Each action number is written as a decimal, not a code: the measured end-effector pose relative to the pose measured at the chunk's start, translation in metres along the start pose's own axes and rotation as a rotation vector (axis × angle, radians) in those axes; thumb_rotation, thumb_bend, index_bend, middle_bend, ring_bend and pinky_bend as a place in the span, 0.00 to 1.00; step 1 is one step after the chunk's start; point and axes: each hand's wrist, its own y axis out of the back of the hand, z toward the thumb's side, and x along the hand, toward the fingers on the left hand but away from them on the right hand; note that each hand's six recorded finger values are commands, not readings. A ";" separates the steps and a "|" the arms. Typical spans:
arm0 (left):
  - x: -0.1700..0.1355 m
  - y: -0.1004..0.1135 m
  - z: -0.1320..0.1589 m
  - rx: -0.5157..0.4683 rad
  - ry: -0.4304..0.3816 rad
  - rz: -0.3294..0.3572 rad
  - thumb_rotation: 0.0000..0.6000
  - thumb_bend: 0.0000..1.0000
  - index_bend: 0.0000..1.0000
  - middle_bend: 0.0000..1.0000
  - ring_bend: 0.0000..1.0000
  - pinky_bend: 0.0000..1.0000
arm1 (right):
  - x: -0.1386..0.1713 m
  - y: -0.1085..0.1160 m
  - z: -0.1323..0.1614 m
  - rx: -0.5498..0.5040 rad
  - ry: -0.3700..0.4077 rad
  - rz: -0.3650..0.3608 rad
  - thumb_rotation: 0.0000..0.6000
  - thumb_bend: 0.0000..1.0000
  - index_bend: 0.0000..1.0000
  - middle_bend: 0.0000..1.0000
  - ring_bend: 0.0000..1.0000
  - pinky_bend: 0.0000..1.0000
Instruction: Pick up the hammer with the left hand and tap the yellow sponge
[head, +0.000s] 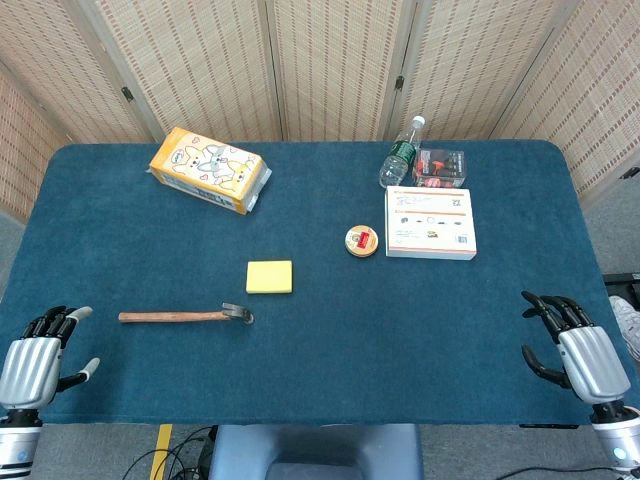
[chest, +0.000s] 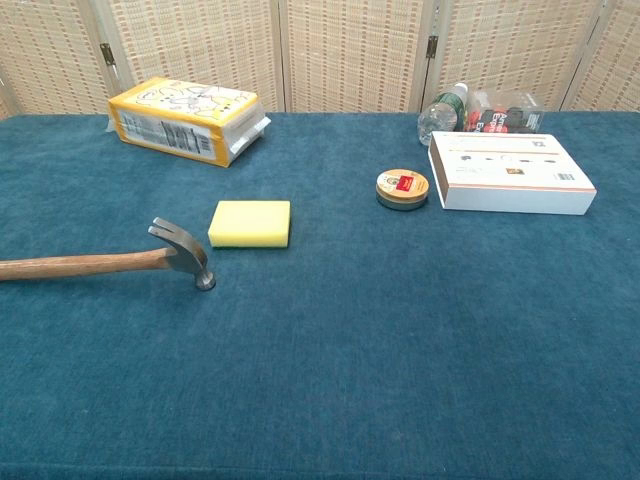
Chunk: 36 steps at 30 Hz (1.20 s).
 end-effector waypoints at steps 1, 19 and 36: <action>-0.001 0.000 -0.001 0.000 0.005 0.001 1.00 0.23 0.26 0.29 0.19 0.27 | 0.000 0.000 0.000 -0.002 -0.001 0.004 1.00 0.31 0.12 0.36 0.19 0.18; 0.037 -0.006 0.039 -0.025 -0.172 -0.058 1.00 0.23 0.25 0.28 0.19 0.27 | 0.002 0.007 0.006 0.000 0.019 -0.009 1.00 0.31 0.12 0.36 0.19 0.18; 0.087 -0.056 0.131 0.028 -0.364 -0.287 1.00 0.23 0.20 0.26 0.17 0.27 | 0.011 0.010 -0.001 -0.007 0.004 -0.027 1.00 0.31 0.12 0.36 0.19 0.18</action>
